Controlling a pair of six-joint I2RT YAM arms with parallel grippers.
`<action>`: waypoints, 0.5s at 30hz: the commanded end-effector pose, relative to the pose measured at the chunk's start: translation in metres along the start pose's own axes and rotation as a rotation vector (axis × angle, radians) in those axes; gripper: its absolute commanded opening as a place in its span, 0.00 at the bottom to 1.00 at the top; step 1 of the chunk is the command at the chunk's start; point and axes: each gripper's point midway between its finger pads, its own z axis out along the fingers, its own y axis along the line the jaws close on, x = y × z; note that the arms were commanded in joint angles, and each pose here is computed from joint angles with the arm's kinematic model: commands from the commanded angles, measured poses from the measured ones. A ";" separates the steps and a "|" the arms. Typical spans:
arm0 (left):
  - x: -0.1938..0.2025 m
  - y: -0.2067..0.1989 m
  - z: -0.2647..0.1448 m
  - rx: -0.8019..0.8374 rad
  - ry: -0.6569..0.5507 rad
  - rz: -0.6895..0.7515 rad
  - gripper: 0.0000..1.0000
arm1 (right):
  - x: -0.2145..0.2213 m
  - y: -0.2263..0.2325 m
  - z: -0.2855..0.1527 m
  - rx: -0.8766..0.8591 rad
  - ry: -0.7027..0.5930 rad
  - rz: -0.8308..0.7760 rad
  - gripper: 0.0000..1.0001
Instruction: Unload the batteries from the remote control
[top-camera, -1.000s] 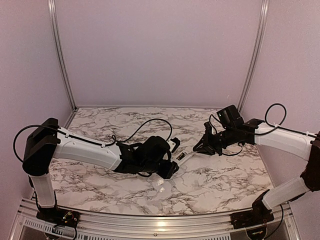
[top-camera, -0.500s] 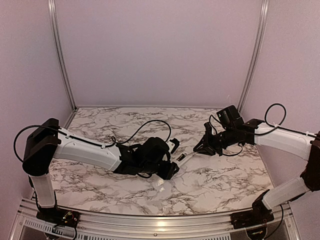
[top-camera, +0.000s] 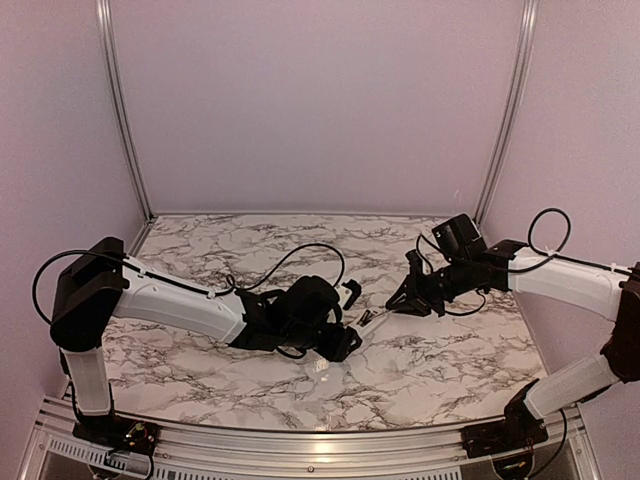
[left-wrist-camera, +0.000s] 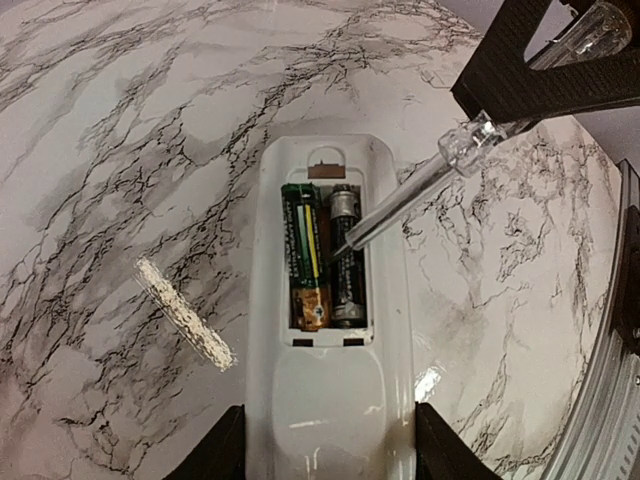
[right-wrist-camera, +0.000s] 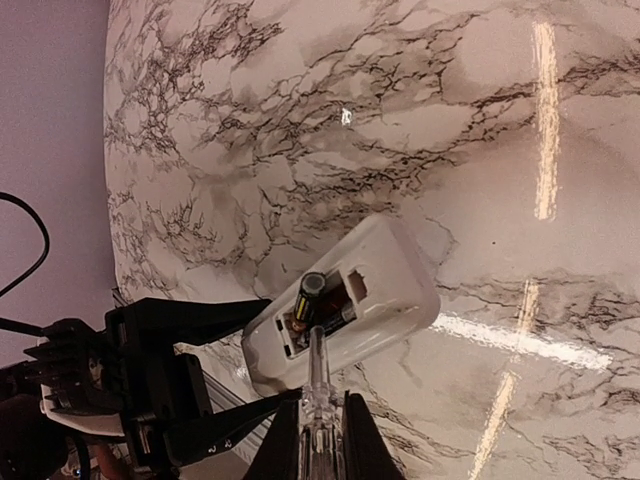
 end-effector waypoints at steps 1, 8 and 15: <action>-0.009 -0.012 0.006 0.051 -0.029 -0.006 0.00 | 0.009 0.000 0.002 0.005 0.033 -0.006 0.00; -0.004 -0.010 0.011 0.059 -0.012 -0.017 0.00 | 0.012 0.002 0.005 0.009 0.041 -0.002 0.00; 0.000 -0.006 0.012 0.052 -0.007 -0.025 0.00 | 0.014 0.001 0.008 0.019 0.050 -0.002 0.00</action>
